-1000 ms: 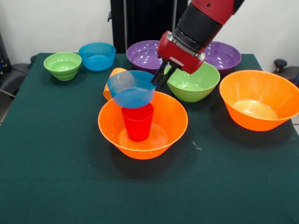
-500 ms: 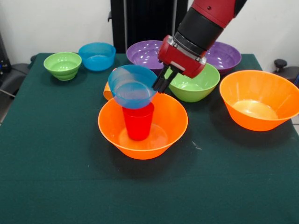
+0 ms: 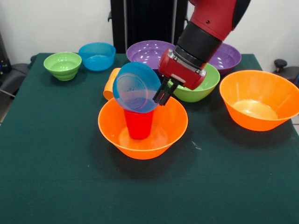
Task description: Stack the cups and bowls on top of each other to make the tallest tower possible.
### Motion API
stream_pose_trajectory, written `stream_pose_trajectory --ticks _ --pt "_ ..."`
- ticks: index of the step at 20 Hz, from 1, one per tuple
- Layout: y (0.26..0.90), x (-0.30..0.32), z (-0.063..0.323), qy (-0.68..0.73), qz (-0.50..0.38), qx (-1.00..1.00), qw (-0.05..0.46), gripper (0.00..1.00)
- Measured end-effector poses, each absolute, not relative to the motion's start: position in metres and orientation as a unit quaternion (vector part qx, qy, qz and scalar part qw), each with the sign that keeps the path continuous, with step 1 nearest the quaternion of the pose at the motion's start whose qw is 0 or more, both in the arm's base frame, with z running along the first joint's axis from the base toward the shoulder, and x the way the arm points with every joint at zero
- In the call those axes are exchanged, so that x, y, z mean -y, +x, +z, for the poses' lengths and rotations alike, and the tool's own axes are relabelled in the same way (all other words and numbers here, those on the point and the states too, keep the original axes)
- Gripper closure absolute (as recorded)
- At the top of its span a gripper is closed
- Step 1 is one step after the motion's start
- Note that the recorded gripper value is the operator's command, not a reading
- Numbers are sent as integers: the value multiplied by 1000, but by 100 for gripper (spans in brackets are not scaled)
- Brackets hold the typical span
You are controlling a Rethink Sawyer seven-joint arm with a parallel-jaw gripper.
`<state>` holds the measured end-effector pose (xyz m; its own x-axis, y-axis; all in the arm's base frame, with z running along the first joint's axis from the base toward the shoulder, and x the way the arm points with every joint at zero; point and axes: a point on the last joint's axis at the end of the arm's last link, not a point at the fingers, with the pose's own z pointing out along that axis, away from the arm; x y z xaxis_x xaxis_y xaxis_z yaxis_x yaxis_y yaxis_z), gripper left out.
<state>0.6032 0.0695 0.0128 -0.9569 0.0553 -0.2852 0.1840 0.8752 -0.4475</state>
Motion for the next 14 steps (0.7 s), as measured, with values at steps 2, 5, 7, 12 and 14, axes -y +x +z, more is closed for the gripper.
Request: stream_pose_trajectory --ticks 2,5,7,12,14 --pt "602 -69 10 63 -242 -959 132 100" --pt "602 -69 9 63 -242 -959 131 100" --pt "602 -69 9 63 -242 -959 131 100" --pt "605 -70 14 65 -240 -959 135 100" --pt "609 -71 23 67 -237 -959 143 100"
